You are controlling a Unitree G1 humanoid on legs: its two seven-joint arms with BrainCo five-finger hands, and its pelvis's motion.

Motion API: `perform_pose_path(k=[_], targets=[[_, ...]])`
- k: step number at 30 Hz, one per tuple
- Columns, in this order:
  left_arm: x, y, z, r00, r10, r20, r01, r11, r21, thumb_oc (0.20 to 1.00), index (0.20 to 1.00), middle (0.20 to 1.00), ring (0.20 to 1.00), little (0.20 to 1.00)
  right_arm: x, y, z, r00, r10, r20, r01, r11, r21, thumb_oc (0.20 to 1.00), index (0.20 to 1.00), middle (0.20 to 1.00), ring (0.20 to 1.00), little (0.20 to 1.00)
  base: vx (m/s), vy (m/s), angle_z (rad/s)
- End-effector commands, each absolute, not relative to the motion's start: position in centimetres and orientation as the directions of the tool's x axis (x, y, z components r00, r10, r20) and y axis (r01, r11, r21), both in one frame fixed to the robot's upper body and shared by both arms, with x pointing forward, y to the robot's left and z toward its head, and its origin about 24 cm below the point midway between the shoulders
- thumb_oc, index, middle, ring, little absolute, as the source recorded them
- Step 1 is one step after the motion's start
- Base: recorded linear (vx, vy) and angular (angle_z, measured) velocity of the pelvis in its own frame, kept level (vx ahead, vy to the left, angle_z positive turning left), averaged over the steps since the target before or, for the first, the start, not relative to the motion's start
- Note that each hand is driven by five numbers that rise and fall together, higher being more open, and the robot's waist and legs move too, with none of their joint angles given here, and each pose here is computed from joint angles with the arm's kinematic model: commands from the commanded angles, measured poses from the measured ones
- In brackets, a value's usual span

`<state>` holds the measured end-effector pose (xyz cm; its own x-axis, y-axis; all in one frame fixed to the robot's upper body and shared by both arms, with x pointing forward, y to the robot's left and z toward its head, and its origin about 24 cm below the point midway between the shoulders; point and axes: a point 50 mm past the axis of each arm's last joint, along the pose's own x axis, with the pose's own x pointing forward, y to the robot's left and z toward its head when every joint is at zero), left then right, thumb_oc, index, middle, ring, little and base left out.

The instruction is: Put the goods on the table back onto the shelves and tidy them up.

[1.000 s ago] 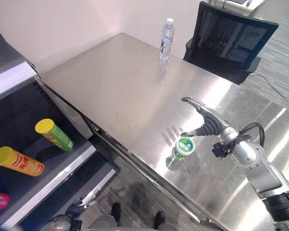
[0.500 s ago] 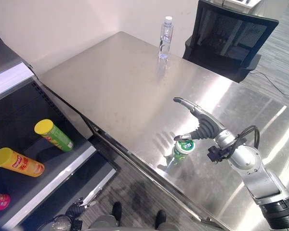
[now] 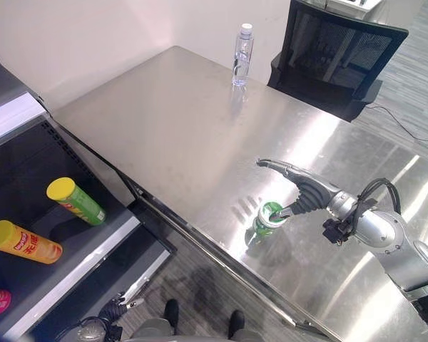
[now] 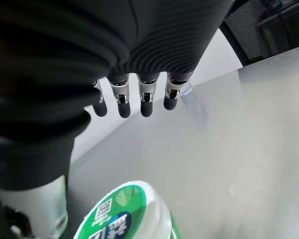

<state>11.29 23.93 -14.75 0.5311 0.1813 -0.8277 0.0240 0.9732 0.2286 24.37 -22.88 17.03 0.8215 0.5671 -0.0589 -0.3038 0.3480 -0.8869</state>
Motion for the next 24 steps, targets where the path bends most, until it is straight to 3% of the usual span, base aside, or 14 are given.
perform_pose_path(k=[1,13,24], targets=[[13.4,24.2,-14.0,0.588,0.161,-0.792,0.092,0.96,0.263,1.0,1.0,1.0,1.0,1.0,23.9,-21.4,17.5,0.758,0.645,-0.1,-0.325,0.24,-0.915,1.0,1.0,1.0,1.0,1.0,0.0,0.0,0.0],[14.0,24.2,-13.8,0.598,0.16,-0.786,0.097,0.958,0.268,1.0,1.0,1.0,1.0,1.0,23.9,-20.1,16.9,0.699,0.696,-0.161,-0.384,0.176,-0.906,1.0,1.0,1.0,1.0,1.0,0.0,0.0,0.0],[14.0,24.3,-13.8,0.596,0.166,-0.785,0.098,0.956,0.276,1.0,1.0,1.0,1.0,1.0,24.2,-21.0,15.7,0.723,0.648,-0.238,-0.394,0.104,-0.913,1.0,1.0,1.0,1.0,1.0,0.0,0.0,0.0]])
